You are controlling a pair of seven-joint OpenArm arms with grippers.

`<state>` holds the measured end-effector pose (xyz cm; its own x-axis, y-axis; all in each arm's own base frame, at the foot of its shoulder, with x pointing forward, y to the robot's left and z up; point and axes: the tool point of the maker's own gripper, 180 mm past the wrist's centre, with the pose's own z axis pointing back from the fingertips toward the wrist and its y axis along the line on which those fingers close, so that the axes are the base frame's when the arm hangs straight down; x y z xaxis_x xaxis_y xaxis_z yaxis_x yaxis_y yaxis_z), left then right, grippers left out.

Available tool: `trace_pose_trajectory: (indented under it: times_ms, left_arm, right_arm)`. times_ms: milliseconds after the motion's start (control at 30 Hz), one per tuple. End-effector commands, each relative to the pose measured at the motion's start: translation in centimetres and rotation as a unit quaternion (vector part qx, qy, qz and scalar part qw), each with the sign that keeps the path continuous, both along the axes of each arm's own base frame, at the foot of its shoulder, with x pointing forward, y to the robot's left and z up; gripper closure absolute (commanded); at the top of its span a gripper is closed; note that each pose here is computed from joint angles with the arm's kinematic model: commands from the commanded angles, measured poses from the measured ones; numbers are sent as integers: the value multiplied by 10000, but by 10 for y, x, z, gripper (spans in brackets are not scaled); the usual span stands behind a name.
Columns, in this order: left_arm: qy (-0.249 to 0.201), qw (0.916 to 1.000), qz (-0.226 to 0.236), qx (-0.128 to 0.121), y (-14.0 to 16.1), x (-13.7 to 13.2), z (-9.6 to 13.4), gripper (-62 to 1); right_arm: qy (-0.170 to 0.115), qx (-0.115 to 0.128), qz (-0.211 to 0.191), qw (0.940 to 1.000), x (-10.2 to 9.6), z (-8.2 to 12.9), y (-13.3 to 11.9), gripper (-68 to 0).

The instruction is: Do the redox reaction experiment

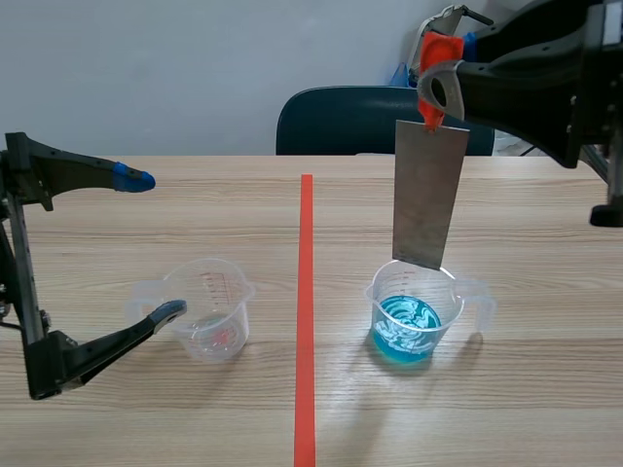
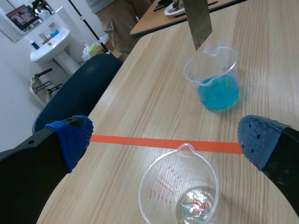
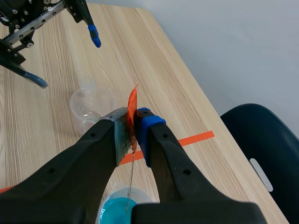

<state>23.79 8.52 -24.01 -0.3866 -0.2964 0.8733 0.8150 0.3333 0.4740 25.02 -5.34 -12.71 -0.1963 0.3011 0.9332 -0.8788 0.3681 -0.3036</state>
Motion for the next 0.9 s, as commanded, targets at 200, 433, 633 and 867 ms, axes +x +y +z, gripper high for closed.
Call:
trace_pose_trajectory:
  times_ms: [200,433,633,867]
  left_arm:
    - [-81,9991,-402,-78,5,-19,22,-623]
    - [-80,9981,-572,-207,-3,-26,39,-623]
    - [-107,9965,-749,-344,-15,-33,48,-623]
    - [-22,9981,-598,-159,-23,-30,44,-623]
  right_arm:
    - [-122,63,48,9999,0,9,0,-10]
    - [-122,63,48,9999,0,9,0,-10]
    - [-122,63,48,9999,0,9,0,-10]
    - [-122,63,48,9999,0,9,0,-11]
